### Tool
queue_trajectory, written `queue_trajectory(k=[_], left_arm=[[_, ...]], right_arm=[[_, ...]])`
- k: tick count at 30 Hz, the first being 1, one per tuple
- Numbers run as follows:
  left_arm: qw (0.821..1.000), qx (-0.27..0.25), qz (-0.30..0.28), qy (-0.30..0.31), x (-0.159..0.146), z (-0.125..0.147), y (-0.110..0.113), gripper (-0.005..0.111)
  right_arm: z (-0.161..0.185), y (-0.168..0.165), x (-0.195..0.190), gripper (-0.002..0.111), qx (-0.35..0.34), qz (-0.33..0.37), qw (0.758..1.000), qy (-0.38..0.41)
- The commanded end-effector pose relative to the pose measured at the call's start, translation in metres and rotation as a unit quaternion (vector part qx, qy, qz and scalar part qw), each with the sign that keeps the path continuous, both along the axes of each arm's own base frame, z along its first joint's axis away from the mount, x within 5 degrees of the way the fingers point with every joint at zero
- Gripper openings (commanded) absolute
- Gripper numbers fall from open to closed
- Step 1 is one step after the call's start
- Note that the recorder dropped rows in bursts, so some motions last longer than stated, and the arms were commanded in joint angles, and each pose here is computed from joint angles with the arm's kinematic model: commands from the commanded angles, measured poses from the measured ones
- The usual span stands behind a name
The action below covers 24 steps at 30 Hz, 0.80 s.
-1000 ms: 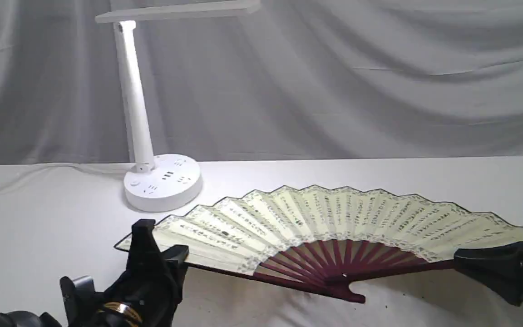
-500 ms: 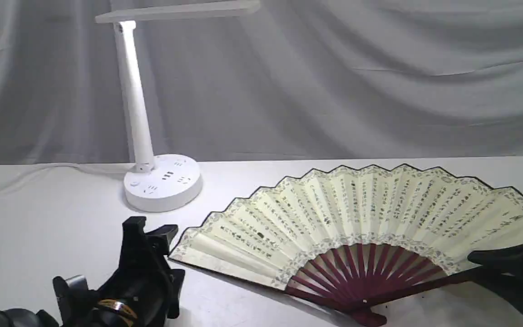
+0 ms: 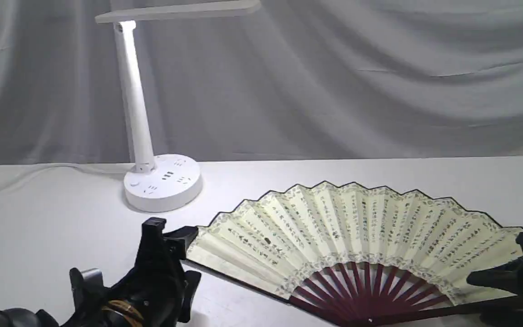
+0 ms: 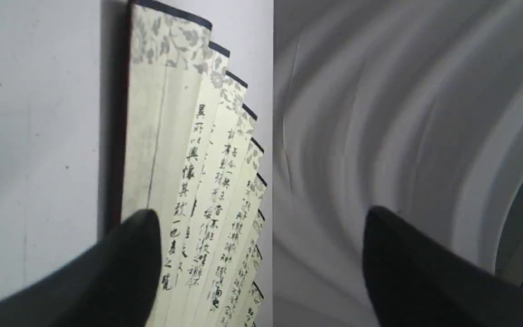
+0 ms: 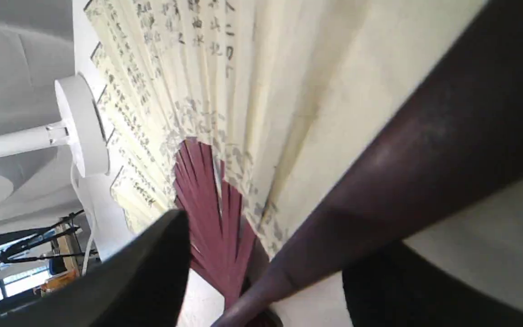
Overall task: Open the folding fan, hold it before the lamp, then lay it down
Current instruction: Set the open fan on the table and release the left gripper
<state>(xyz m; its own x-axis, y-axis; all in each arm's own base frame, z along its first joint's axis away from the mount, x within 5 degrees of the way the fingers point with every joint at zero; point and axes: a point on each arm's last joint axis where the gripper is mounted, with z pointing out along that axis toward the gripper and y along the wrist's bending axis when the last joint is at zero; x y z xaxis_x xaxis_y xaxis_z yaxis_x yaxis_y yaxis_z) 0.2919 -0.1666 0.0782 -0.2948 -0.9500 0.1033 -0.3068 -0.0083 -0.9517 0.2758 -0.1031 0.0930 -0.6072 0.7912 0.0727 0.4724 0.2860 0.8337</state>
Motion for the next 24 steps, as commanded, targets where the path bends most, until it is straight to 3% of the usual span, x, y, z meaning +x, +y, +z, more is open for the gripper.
queue_trajectory(k=[1, 4, 12, 24], left_arm=[[1.0, -0.011, 0.0, -0.015, 0.001, 0.01, 0.0, 0.059], [1.0, -0.007, -0.003, -0.003, 0.001, 0.016, -0.001, 0.051], [0.995, 0.055, -0.045, 0.064, -0.004, 0.024, 0.002, 0.05], [0.976, 0.141, -0.097, 0.137, -0.001, 0.035, 0.036, 0.05]], right_arm=[[-0.001, 0.0, -0.004, 0.051, 0.001, 0.012, 1.0, 0.012], [-0.002, 0.001, -0.005, 0.051, 0.007, 0.01, 1.0, 0.02], [0.011, 0.0, -0.004, 0.051, -0.001, 0.005, 1.0, 0.011], [0.041, -0.004, -0.01, 0.051, -0.076, 0.003, 0.997, 0.015]])
